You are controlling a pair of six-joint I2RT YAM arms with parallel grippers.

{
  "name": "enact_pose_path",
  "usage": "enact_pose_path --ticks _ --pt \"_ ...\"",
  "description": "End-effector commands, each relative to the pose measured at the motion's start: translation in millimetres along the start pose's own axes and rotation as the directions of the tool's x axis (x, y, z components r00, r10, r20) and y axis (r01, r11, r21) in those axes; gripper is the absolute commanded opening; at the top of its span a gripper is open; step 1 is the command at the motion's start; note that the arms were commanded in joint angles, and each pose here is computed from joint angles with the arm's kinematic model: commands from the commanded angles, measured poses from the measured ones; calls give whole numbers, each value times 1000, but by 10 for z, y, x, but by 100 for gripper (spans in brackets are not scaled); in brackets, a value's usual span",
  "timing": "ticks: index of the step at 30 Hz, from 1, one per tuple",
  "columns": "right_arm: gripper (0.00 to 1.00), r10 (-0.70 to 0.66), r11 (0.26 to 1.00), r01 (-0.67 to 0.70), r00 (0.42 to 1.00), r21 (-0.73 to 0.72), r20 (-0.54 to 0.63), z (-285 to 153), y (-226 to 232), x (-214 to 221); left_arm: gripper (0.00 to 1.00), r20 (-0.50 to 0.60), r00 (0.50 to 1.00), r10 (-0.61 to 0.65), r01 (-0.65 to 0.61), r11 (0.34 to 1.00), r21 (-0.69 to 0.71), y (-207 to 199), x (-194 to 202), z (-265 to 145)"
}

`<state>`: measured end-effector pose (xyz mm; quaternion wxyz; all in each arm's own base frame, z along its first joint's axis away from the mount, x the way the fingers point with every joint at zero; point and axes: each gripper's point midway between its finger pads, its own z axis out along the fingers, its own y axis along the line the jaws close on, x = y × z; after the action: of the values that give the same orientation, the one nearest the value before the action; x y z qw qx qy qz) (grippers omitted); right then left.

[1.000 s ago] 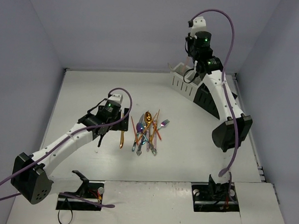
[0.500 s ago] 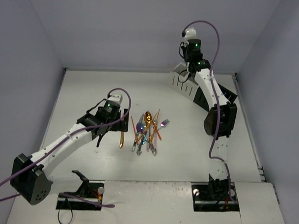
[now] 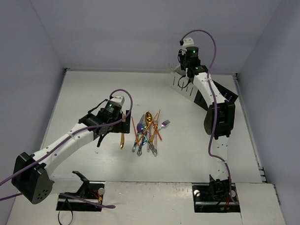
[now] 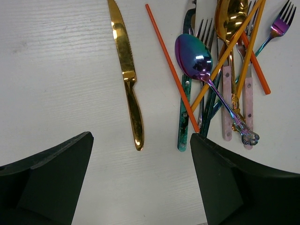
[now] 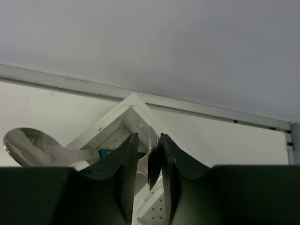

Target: Sort the eating utensils into containers

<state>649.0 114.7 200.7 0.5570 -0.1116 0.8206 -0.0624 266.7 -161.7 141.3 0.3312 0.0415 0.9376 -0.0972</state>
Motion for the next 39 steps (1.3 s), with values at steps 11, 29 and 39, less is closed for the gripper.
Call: enact_pose_path --ticks 11,29,39 --pt "73 83 995 -94 961 26 264 -1111 -460 -1159 79 -10 991 -132 132 988 80 -280 -151 83" --pt "88 288 946 -320 906 58 309 -3088 -812 -512 59 -154 951 -270 275 961 16 -1023 155 545" --pt "88 326 940 -341 915 21 239 -3459 -694 82 42 -211 921 -328 321 945 -65 -1281 325 828"
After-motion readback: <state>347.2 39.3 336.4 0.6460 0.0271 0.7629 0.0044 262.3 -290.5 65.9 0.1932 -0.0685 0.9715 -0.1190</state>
